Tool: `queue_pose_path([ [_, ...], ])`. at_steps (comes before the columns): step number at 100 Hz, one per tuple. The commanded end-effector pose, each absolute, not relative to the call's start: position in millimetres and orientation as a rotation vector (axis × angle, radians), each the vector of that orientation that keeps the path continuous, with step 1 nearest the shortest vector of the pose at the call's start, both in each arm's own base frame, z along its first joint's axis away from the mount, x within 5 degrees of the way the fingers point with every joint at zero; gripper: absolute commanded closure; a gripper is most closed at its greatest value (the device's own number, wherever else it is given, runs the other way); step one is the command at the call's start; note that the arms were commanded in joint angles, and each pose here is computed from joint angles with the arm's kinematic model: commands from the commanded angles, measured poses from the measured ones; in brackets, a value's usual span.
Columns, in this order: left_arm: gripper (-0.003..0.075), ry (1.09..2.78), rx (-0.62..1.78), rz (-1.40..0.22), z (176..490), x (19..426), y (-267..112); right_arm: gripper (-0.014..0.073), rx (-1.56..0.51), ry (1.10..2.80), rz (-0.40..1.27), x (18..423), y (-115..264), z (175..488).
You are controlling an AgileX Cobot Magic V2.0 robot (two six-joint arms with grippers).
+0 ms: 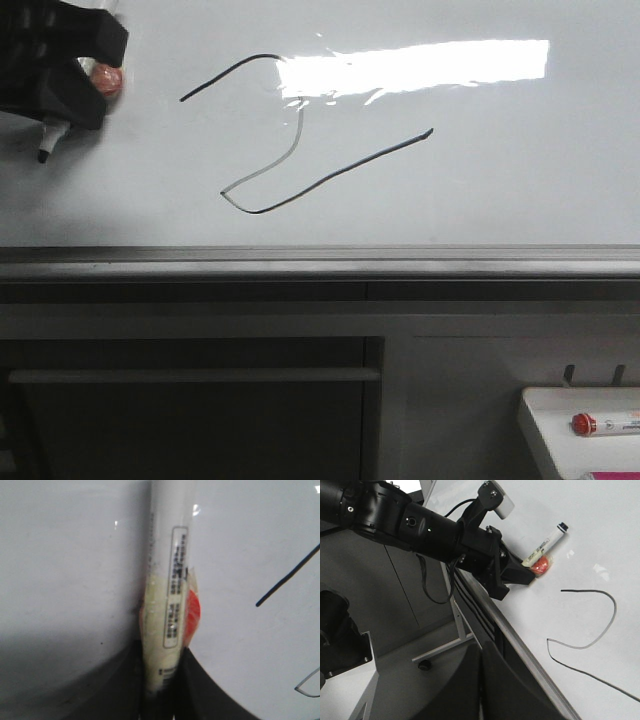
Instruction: Write number 2 on whiteboard
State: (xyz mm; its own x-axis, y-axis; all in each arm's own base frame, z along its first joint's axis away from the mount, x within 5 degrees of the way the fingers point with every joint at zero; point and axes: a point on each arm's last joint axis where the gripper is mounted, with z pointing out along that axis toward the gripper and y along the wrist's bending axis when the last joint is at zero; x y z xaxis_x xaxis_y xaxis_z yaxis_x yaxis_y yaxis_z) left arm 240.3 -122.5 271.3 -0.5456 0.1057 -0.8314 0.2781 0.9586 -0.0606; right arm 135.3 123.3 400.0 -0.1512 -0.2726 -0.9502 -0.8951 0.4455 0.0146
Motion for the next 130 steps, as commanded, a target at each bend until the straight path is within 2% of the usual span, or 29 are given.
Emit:
queue_pose_path([
  [1, 0.0741, 2.093, 0.266, -0.293, 283, 243, -127, 0.0664, -0.946, 1.620, 0.783, 134, 121, 414],
  [32, 0.0732, 2.103, 0.259, -0.293, 281, 244, -128, 0.0664, -0.949, 1.621, 0.787, 133, 121, 414],
  [39, 0.0683, 2.103, 0.259, -0.293, 281, 244, -128, 0.0664, -0.949, 1.621, 0.787, 133, 121, 414],
  [58, 0.0446, 2.105, 0.258, -0.290, 281, 244, -127, 0.0664, -0.943, 1.619, 0.783, 134, 121, 414],
  [65, 0.0385, 2.106, 0.257, -0.288, 281, 244, -127, 0.0664, -0.941, 1.619, 0.782, 134, 121, 414],
  [88, 0.0352, 2.106, 0.257, -0.288, 281, 244, -127, 0.0664, -0.941, 1.619, 0.782, 134, 121, 414],
  [98, 0.0255, 2.097, 0.255, -0.291, 283, 242, -126, 0.0664, -0.943, 1.619, 0.783, 134, 121, 414],
  [105, 0.0185, 2.069, 0.253, -0.304, 291, 238, -125, 0.0664, -0.945, 1.620, 0.784, 134, 121, 414],
  [112, 0.0147, 2.028, 0.243, -0.320, 303, 231, -121, 0.0664, -0.942, 1.608, 0.774, 133, 120, 416],
  [130, 0.0143, 1.879, 0.210, -0.373, 341, 205, -105, 0.0665, -0.871, 1.509, 0.685, 124, 109, 430],
])
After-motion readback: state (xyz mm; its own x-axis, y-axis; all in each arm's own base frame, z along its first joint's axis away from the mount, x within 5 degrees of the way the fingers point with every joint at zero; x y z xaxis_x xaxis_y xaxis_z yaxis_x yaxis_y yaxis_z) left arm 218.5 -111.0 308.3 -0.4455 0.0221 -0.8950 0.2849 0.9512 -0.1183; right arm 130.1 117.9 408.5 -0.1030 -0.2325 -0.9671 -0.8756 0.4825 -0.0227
